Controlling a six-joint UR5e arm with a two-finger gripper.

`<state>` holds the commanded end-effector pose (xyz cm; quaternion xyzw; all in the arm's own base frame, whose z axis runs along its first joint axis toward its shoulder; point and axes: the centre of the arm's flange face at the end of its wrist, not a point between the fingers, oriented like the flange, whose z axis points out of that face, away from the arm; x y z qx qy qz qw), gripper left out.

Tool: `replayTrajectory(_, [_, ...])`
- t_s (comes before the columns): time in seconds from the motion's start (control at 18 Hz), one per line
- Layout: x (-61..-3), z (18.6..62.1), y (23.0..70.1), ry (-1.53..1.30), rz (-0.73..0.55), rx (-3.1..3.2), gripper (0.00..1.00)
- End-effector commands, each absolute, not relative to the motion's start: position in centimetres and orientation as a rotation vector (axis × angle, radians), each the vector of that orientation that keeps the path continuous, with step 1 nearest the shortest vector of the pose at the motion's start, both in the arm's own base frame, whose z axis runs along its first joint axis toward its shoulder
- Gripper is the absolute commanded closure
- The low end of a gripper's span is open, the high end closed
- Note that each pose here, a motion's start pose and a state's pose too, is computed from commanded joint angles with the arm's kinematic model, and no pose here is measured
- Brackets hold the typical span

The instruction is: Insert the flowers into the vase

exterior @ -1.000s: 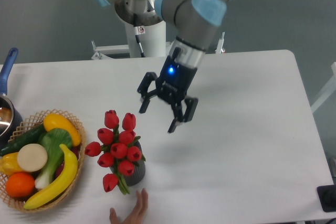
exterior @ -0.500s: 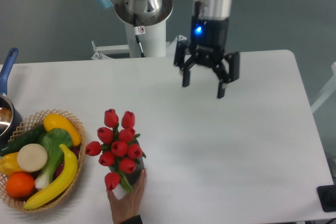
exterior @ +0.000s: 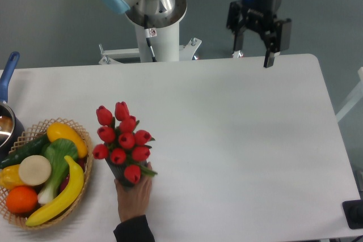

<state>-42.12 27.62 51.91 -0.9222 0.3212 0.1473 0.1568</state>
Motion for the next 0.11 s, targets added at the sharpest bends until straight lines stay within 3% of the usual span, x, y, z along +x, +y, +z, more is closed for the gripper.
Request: replayTrajectory(0.11, [-42.02, 51.76, 27.52, 0.917, 0.42, -2.641, 0.0])
